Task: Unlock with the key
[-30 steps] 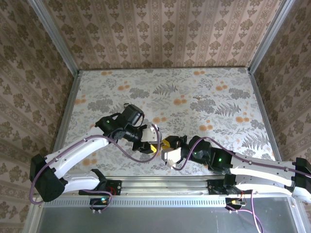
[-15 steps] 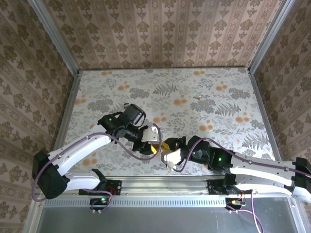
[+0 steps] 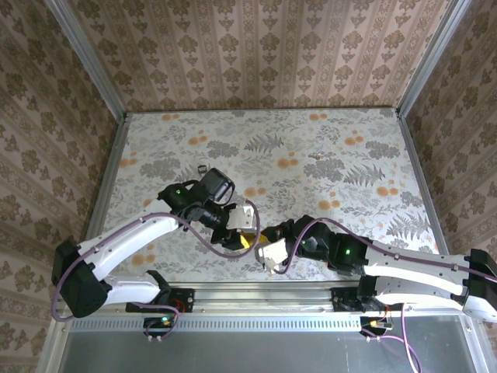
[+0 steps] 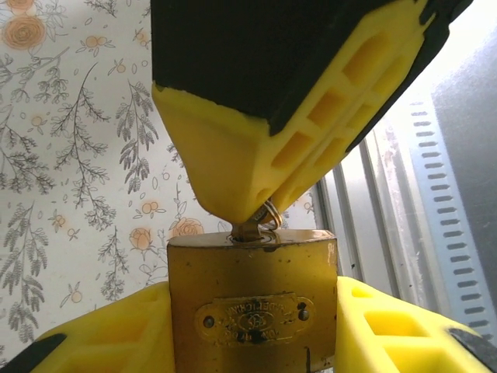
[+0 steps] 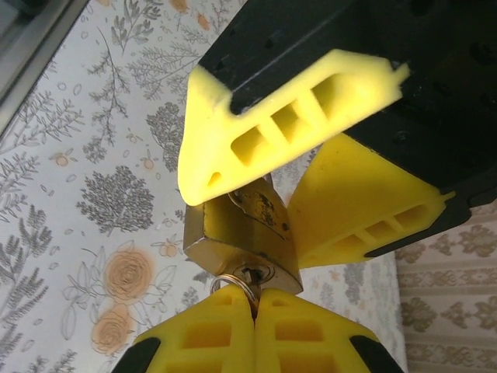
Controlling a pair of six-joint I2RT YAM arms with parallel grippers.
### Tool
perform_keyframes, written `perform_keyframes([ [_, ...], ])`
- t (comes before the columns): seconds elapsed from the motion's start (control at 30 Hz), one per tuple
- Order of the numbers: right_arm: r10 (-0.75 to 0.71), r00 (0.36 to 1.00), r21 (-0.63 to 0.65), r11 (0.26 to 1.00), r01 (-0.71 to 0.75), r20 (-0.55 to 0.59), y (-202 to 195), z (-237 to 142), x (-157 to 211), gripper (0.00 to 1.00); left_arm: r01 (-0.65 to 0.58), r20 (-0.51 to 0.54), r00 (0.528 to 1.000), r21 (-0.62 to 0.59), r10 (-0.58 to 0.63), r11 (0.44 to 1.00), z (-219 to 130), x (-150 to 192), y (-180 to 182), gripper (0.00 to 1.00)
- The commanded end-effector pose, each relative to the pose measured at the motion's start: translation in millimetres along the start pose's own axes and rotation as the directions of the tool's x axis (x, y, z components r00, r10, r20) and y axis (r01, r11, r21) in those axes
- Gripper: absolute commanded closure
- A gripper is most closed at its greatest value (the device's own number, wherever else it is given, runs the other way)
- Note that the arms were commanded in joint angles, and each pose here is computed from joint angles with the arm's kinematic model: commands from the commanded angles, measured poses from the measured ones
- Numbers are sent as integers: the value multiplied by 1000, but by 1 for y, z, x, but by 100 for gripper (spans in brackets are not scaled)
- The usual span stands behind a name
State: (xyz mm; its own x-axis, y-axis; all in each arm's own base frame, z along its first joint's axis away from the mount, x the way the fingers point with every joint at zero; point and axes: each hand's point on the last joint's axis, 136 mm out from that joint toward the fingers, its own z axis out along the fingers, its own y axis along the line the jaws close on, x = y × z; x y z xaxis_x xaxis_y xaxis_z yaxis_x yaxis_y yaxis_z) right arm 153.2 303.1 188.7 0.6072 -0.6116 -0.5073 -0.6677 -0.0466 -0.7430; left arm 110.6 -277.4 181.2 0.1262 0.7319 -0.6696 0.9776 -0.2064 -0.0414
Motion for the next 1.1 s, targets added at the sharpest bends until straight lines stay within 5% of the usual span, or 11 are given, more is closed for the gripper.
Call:
perform_keyframes([
  [0.0, 160, 985, -19, 987, -159, 61, -11, -3, -15, 100, -147, 116, 980, -109, 160, 983, -11, -32, 4, 100],
  [0.37, 543, 833, -119, 839, -531, 109, -30, -9, -16, 100, -302, 66, 938, -324, 340, 896, -7, -35, 6, 100],
  [0.87, 723, 686, -227, 684, -693, 82, -21, -10, -13, 100, -307, 44, 935, -399, 352, 864, -8, -29, 11, 100],
  [1.07, 791, 609, -208, 606, -768, 61, -25, -21, -3, 59, -289, 36, 942, -418, 333, 861, -11, -23, 17, 100],
])
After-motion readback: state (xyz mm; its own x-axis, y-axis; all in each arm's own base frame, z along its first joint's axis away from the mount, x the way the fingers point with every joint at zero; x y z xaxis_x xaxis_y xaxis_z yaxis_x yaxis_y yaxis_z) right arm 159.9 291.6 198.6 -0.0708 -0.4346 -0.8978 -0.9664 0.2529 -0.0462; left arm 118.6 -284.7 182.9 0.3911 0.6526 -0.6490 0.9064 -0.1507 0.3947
